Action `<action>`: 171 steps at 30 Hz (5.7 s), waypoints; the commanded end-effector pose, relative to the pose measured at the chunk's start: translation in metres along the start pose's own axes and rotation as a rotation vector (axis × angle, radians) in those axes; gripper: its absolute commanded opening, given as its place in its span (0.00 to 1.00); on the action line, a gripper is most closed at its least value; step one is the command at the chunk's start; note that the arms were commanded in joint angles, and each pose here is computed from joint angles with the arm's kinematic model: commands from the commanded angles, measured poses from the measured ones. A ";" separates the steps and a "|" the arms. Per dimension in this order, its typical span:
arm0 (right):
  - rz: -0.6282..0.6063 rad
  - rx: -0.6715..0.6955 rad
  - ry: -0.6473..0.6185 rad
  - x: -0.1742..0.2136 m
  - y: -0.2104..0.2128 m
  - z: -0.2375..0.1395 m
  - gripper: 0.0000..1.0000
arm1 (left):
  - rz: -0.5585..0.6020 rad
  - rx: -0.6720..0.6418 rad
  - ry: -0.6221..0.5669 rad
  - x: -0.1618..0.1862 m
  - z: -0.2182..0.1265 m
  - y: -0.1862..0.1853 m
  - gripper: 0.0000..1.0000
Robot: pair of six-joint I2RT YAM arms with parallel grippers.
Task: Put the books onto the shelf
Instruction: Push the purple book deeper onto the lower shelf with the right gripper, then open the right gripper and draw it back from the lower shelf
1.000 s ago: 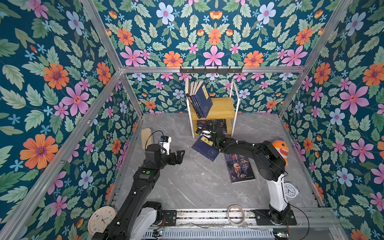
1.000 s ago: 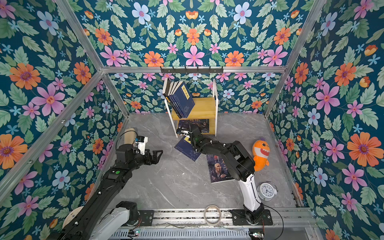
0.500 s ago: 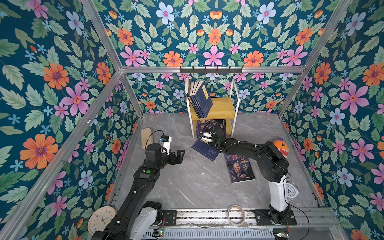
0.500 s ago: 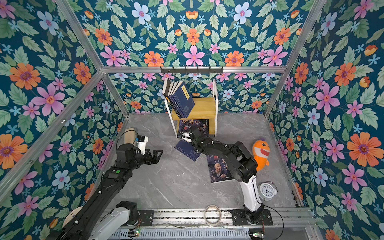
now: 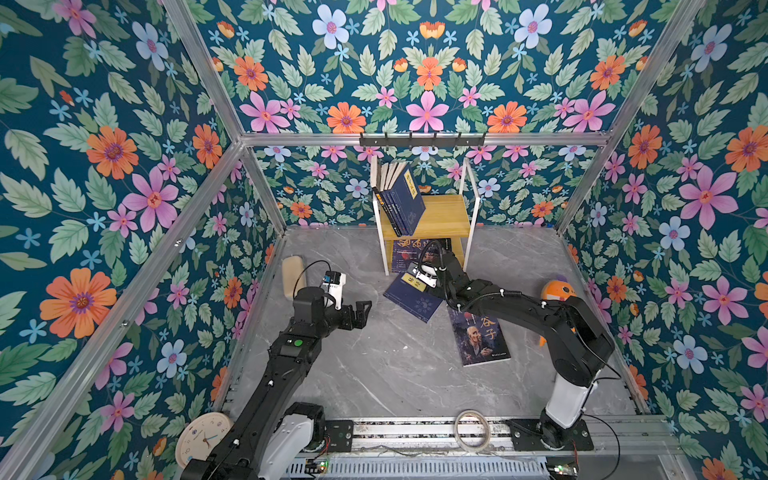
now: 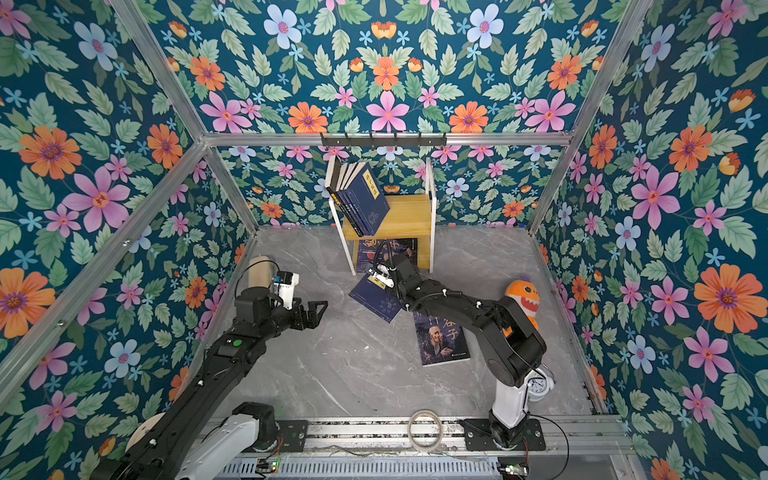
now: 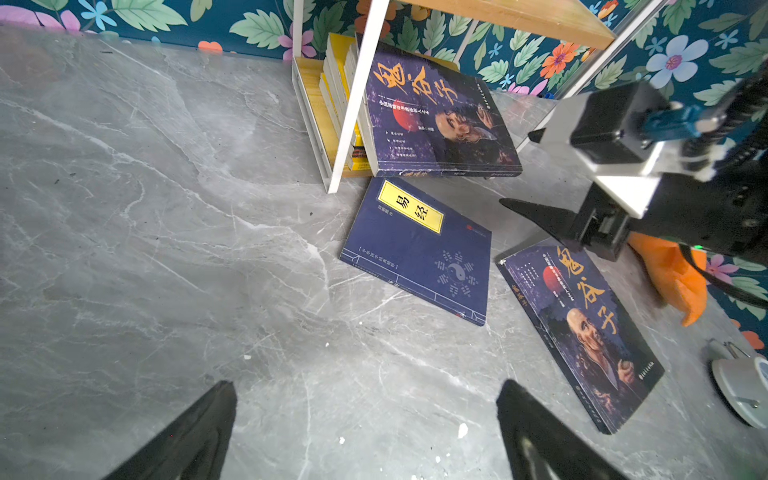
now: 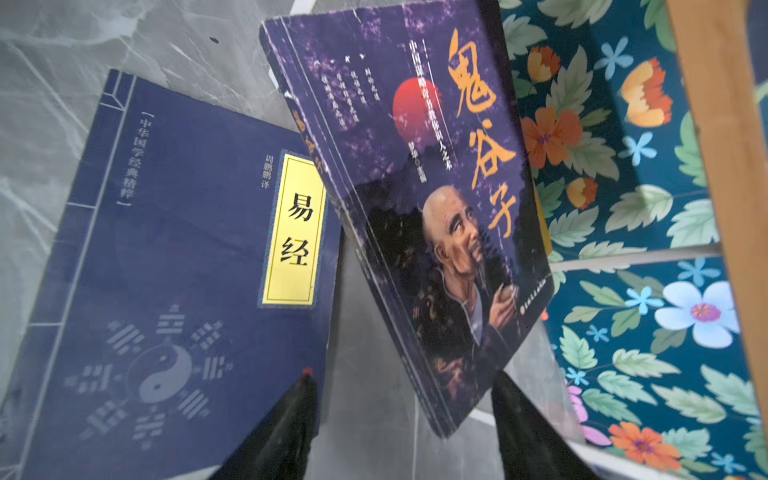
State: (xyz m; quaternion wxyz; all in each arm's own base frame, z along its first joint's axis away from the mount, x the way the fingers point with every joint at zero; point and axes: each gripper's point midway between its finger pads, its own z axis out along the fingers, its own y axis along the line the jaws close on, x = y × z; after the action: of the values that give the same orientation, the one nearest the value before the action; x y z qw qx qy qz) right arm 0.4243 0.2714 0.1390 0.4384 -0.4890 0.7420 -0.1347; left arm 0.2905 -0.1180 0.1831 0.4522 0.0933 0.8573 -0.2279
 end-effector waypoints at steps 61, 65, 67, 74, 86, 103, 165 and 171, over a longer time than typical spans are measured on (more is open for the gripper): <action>0.877 -0.020 -0.089 -0.032 -0.015 0.065 0.00 | 0.017 0.009 -0.019 0.001 -0.002 -0.001 1.00; 0.888 -0.017 -0.097 -0.032 -0.016 0.062 0.00 | 0.011 0.017 -0.021 -0.001 -0.003 -0.002 1.00; 0.883 -0.012 -0.113 -0.034 -0.019 0.060 0.00 | 0.010 0.012 -0.021 0.000 -0.003 -0.001 1.00; 0.887 0.000 -0.137 -0.035 -0.021 0.063 0.00 | 0.003 0.024 -0.028 0.000 -0.004 -0.002 1.00; 0.931 -0.003 -0.168 -0.035 -0.023 0.056 0.00 | 0.006 0.021 -0.033 -0.001 -0.005 -0.002 1.00; 0.973 -0.010 -0.163 -0.024 -0.015 0.068 0.00 | 0.008 0.020 -0.039 0.000 -0.007 -0.002 1.00; 1.294 0.126 -0.307 0.033 -0.060 0.052 0.00 | -0.010 0.038 -0.038 0.002 -0.005 -0.004 1.00; 1.307 0.124 -0.314 0.027 -0.064 0.064 0.00 | -0.008 0.035 -0.034 0.003 -0.005 -0.003 1.00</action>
State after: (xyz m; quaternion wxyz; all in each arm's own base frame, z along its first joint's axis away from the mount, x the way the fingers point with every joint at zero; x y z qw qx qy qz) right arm 0.5042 0.2287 0.1198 0.5497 0.0606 0.8156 0.1704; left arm 0.2810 -0.1180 0.1773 0.4518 0.0943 0.8534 -0.2424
